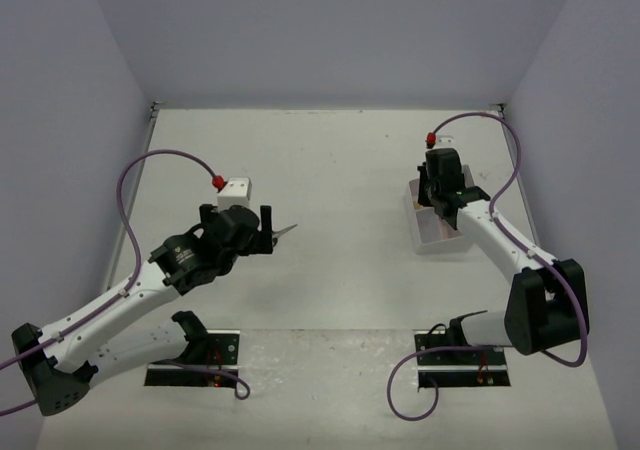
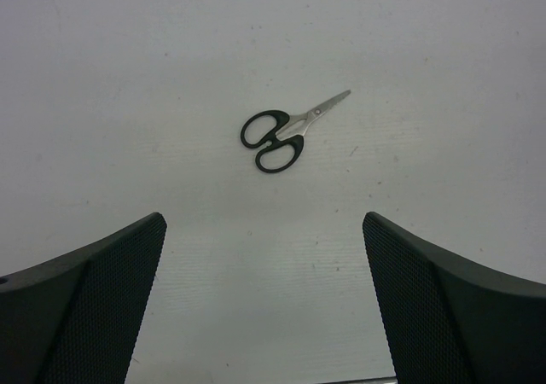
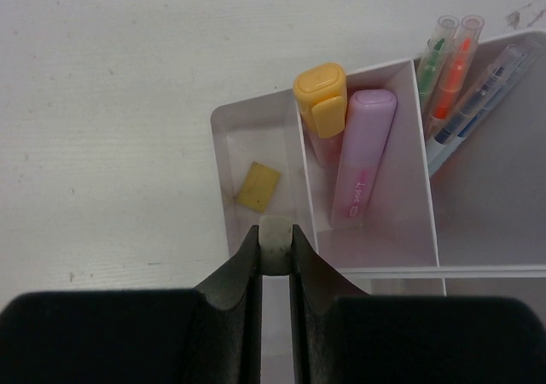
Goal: Sort the stationery into containers
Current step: Place the stationery in the storage box, then pick up the scissors from the center of the board, then place the scissors in the storage box.
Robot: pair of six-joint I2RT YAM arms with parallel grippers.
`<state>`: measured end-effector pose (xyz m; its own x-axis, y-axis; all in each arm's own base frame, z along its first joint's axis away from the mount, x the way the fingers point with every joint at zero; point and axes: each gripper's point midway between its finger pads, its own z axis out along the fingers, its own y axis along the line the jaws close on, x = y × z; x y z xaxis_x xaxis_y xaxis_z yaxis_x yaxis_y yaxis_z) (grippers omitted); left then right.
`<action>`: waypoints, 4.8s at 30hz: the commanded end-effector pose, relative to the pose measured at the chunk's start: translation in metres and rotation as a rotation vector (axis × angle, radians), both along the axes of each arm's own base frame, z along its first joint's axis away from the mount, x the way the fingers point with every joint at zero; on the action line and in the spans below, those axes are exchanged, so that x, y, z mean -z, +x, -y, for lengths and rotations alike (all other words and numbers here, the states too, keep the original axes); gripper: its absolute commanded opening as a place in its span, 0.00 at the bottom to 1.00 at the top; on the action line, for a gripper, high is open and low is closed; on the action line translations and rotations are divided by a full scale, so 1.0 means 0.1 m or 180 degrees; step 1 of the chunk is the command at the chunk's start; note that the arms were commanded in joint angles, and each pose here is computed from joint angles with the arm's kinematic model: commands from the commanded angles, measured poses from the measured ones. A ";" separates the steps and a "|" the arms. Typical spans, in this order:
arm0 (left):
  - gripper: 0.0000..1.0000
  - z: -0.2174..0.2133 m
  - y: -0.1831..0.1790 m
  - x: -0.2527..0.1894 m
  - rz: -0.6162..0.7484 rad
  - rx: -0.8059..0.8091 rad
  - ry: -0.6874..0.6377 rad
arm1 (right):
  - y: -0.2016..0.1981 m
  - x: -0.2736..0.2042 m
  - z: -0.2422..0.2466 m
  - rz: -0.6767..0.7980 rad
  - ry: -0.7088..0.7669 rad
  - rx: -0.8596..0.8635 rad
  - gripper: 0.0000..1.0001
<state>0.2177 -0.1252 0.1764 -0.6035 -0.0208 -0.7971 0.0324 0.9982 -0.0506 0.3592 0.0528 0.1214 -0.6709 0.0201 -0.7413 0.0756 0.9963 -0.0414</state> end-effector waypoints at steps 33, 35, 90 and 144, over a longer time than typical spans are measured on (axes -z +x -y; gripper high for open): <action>1.00 0.04 0.06 -0.02 0.0073 0.0026 0.0015 | 0.21 -0.29 -0.06 0.0257 0.0106 -0.0021 0.09; 1.00 0.04 0.06 -0.02 0.0076 0.0034 0.0002 | 0.22 -0.29 -0.07 0.0246 0.0114 -0.0024 0.22; 0.60 0.05 0.41 1.50 -0.1792 -0.2036 -0.0269 | -0.45 -1.19 -0.88 0.1152 0.1138 -0.1179 0.99; 0.00 1.42 0.02 -0.31 0.1452 0.1484 -0.0900 | -1.77 -1.18 -2.10 0.0042 0.2573 -0.3318 0.95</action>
